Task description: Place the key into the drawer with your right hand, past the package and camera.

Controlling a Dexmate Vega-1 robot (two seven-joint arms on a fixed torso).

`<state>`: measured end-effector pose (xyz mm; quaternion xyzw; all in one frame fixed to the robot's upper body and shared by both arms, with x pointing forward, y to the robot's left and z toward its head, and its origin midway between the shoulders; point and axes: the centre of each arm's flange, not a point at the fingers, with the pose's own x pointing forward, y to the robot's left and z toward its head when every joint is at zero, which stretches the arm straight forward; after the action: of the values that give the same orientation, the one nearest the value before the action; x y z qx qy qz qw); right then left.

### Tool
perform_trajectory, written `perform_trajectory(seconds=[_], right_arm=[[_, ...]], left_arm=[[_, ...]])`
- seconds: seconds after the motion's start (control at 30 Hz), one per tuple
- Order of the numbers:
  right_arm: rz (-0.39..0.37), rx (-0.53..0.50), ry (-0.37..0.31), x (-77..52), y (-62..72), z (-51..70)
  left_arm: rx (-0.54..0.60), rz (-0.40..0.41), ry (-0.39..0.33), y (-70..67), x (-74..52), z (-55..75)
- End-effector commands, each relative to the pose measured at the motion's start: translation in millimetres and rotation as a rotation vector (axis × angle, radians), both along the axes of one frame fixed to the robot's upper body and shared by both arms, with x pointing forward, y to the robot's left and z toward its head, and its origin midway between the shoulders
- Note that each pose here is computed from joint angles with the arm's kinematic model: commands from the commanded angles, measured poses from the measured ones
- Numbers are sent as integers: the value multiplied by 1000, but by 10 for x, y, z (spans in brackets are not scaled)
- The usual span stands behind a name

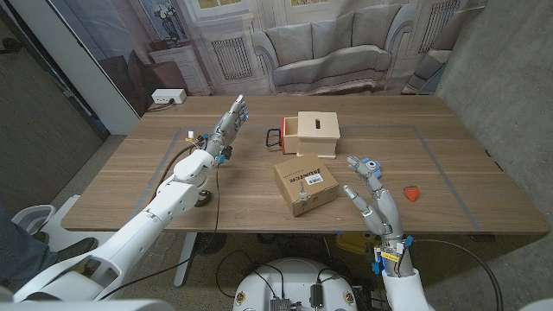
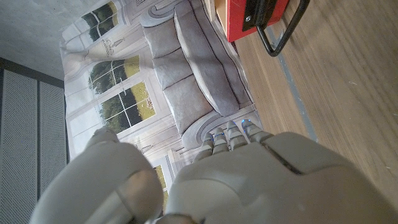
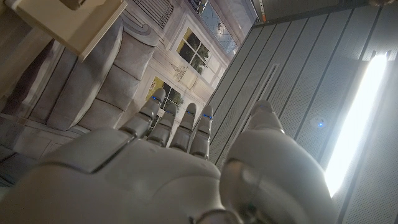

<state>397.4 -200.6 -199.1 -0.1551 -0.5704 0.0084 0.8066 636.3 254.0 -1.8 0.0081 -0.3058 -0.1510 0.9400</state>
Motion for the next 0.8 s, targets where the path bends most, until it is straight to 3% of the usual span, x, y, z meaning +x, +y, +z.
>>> perform_trajectory(seconds=[0.03,0.8], right_arm=[[-152,-45,-52,-84,12,-45],[-354,-160,-174,-175,27,-38]], left_arm=[[18,1,-11,-21,-41,47],[28,7,-16,-82,-63,56]])
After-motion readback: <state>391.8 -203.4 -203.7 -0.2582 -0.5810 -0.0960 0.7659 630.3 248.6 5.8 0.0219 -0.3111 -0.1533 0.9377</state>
